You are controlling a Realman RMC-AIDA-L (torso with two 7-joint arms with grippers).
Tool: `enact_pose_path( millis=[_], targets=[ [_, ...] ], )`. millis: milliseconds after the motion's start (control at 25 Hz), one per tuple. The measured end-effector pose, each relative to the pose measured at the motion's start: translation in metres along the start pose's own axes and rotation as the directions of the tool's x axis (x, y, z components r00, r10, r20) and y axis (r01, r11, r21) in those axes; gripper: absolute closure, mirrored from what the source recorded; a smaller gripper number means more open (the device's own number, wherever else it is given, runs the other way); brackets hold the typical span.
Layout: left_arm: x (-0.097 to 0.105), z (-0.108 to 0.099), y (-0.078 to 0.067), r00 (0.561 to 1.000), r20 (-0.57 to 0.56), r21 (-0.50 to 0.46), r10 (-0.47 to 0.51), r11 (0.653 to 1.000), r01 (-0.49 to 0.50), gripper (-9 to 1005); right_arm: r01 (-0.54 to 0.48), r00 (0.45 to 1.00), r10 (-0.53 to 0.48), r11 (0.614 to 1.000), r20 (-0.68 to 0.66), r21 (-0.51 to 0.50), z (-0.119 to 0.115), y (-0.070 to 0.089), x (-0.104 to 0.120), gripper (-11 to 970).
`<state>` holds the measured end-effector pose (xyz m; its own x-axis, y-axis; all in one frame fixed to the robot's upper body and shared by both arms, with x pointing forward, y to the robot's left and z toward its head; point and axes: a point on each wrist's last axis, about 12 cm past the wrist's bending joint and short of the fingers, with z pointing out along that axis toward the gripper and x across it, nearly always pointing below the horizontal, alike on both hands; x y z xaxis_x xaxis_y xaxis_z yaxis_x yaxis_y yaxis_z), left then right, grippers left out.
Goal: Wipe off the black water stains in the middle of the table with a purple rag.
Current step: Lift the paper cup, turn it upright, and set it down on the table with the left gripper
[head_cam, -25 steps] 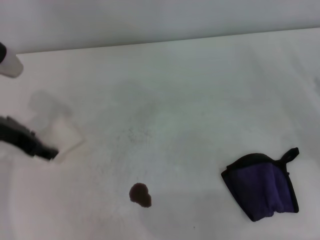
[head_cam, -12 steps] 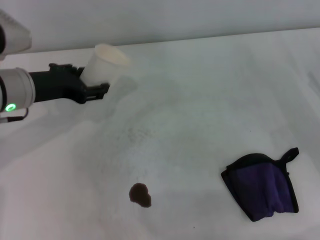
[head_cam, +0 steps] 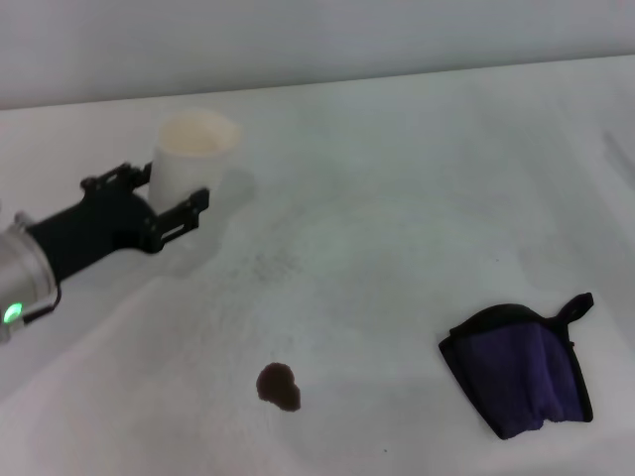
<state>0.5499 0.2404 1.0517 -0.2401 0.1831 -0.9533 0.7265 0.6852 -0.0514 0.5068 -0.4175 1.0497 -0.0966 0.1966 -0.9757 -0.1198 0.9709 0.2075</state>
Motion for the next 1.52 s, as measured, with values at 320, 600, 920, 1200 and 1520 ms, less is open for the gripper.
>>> enact_pose_path(
  millis=[320,600,920,1200,1520],
  targets=[
    [0.052,-0.033,-0.021,0.993,0.105,-0.051,0.049,0.998,-0.043,292,0.018,1.0,-0.018,1.0,-0.006,0.009,-0.002,-0.003,-0.001,101],
    [0.073,-0.045,-0.03,0.992,0.09,-0.098,0.093,0.992,-0.084,293,0.021,1.0,-0.021,1.0,-0.017,0.015,-0.007,-0.005,0.002,101],
    [0.086,-0.052,-0.034,0.996,0.05,-0.105,0.072,0.992,-0.066,294,0.02,1.0,-0.019,0.999,-0.021,0.028,-0.013,-0.009,0.003,102],
    [0.093,-0.056,-0.035,0.998,0.016,-0.125,0.062,0.99,-0.06,298,0.017,1.0,-0.016,0.999,-0.025,0.038,-0.019,-0.011,0.006,102],
    [0.098,-0.057,-0.035,0.998,-0.01,-0.137,0.057,0.989,-0.057,299,0.015,1.0,-0.014,0.999,-0.024,0.04,-0.021,-0.011,0.006,102]
  ],
)
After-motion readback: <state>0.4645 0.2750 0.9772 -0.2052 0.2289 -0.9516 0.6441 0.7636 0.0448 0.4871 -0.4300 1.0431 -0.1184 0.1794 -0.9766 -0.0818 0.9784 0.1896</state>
